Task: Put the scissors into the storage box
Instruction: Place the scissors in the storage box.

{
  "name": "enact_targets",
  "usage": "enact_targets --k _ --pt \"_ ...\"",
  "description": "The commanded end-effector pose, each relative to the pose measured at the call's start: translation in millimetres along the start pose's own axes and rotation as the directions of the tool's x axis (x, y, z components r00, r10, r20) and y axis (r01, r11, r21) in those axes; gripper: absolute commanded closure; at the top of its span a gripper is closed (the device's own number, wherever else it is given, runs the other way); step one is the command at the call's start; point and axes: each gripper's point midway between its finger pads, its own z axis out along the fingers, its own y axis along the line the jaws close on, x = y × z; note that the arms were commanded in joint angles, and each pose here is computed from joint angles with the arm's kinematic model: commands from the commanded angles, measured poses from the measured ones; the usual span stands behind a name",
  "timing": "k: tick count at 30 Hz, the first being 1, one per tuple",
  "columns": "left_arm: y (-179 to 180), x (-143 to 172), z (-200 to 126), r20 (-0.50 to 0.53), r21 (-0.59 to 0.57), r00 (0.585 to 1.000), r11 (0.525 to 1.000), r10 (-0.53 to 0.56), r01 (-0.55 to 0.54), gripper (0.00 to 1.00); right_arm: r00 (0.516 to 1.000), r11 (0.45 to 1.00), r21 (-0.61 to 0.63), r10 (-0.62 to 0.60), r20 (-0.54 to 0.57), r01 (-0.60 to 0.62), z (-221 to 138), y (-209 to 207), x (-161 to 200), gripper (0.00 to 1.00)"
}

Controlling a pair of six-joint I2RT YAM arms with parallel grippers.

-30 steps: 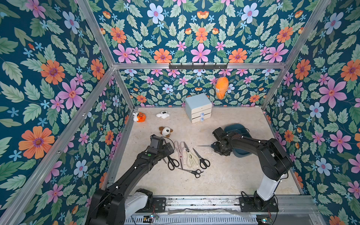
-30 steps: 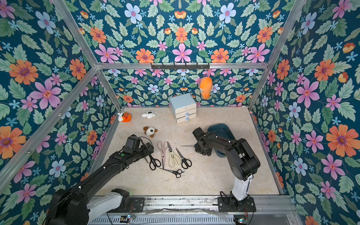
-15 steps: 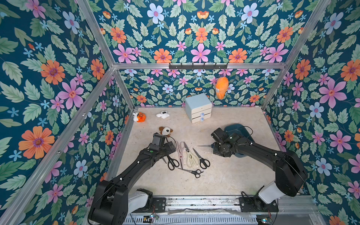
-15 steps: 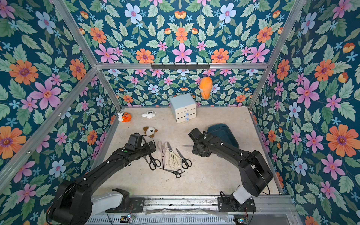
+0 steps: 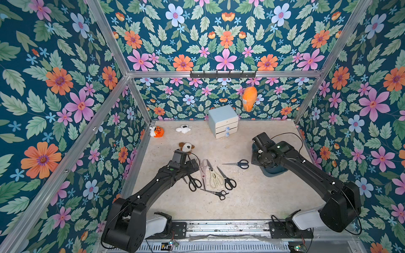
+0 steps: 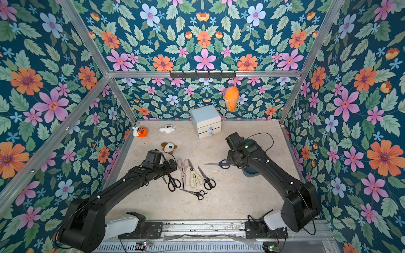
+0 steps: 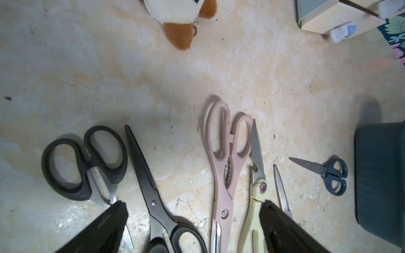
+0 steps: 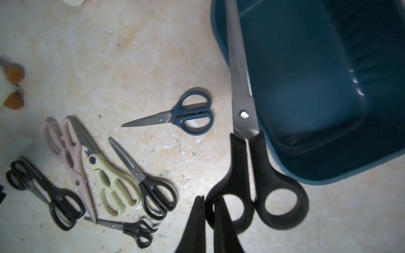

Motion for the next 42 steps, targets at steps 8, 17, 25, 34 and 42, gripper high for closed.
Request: enact_targets --k 8,17,25,34,42 --pt "-11.7 -9.3 2.7 0.016 0.011 1.000 1.000 -0.026 0.026 0.01 0.993 0.995 0.066 -0.071 -0.097 0.078 25.3 -58.9 -16.1 1.00" --pt "-19.3 -4.9 2.8 0.005 0.014 1.000 1.000 -0.020 0.020 0.01 0.985 0.992 0.099 -0.067 -0.157 0.084 66.4 -69.4 -12.1 1.00" --pt "-9.8 0.2 -8.2 0.011 -0.024 1.000 1.000 0.003 -0.003 0.01 0.979 0.992 0.107 -0.049 -0.199 0.071 102.1 -75.0 -9.6 1.00" --pt "2.5 7.1 -22.4 0.034 -0.042 0.999 0.999 -0.007 0.008 0.01 0.970 0.997 0.082 0.012 -0.241 0.008 132.4 -65.2 -8.4 1.00" --pt "9.3 11.6 -28.7 0.033 -0.059 0.999 0.998 0.014 -0.012 0.01 0.971 0.997 0.079 0.033 -0.238 -0.014 133.7 -62.9 -10.8 0.88"
